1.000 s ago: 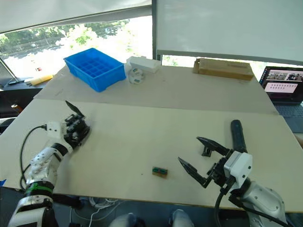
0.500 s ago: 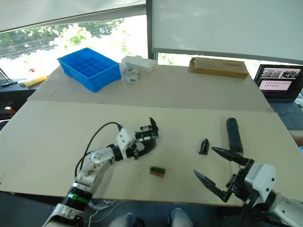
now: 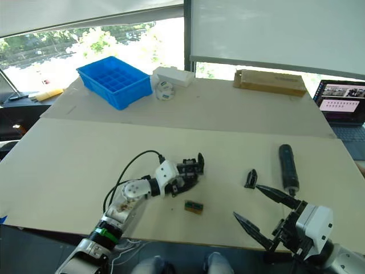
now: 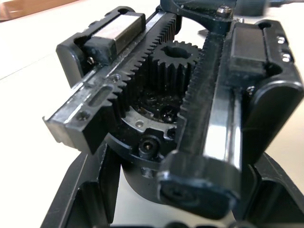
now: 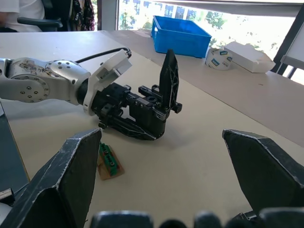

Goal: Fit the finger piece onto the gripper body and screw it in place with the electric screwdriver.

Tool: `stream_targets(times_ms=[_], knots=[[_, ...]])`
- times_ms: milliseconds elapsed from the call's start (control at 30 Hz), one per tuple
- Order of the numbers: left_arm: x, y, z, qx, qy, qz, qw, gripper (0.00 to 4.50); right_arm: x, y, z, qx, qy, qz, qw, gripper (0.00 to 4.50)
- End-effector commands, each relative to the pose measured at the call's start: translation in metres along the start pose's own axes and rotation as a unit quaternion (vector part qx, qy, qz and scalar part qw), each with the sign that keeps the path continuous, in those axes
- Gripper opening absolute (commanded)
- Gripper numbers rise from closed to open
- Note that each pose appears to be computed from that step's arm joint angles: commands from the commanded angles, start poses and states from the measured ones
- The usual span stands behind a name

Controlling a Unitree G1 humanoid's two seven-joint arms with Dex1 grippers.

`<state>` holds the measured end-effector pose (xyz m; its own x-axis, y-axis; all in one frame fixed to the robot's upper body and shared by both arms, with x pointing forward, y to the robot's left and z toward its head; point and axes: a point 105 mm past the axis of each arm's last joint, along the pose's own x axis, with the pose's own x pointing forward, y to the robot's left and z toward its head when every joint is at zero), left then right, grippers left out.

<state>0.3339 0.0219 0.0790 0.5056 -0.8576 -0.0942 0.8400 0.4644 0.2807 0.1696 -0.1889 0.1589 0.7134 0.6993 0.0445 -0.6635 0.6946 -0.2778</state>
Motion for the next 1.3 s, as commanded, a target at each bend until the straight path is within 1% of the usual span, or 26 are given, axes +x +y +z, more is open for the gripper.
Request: stream_targets(times_ms=[33,233,300,367,400,533,633,800,900,1067,1167,1300], knots=[[0.005,0.007,0.013,0.013,-0.021,0.02,0.999,2.36,0.003,0.005,0.009,-0.015,-0.014,0.004,1.0,4.5],[0.003,-0.002,0.005,-0.012,-0.005,0.002,1.0,2.36,0.003,0.005,0.009,-0.014,-0.014,0.004,1.0,4.5],[0.001,-0.001,0.004,-0.035,-0.005,0.002,0.999,3.38,0.003,0.005,0.009,-0.014,-0.013,0.004,1.0,4.5],[-0.002,-0.002,0.004,-0.049,-0.006,-0.006,0.999,4.24,0.003,0.005,0.009,-0.014,-0.013,0.004,1.0,4.5],[-0.005,-0.002,0.004,-0.053,-0.005,-0.009,0.999,4.44,0.003,0.004,0.009,-0.014,-0.013,0.004,1.0,4.5],[-0.023,0.003,-0.001,-0.07,0.007,-0.022,0.997,4.44,0.003,0.004,0.01,-0.014,-0.013,0.004,1.0,4.5],[-0.038,0.013,-0.006,-0.08,0.017,-0.029,0.996,4.44,0.004,0.004,0.011,-0.014,-0.013,0.004,1.0,4.5],[-0.051,0.02,-0.007,-0.096,0.017,-0.097,0.991,4.44,0.005,0.005,0.011,-0.011,-0.013,0.005,1.0,4.5],[-0.049,0.027,-0.006,-0.104,0.021,-0.147,0.983,4.44,0.007,0.005,0.011,-0.007,-0.014,0.01,1.0,4.5],[-0.031,0.041,-0.003,-0.066,0.024,-0.168,0.983,4.44,0.011,0.004,0.013,-0.008,-0.016,0.015,1.0,4.5],[-0.023,0.043,0.0,-0.053,0.016,-0.176,0.983,4.44,0.012,0.004,0.015,-0.01,-0.016,0.015,1.0,4.5],[-0.01,0.036,0.004,-0.033,0.009,-0.206,0.978,4.44,0.012,0.003,0.017,-0.013,-0.016,0.012,1.0,4.5]])
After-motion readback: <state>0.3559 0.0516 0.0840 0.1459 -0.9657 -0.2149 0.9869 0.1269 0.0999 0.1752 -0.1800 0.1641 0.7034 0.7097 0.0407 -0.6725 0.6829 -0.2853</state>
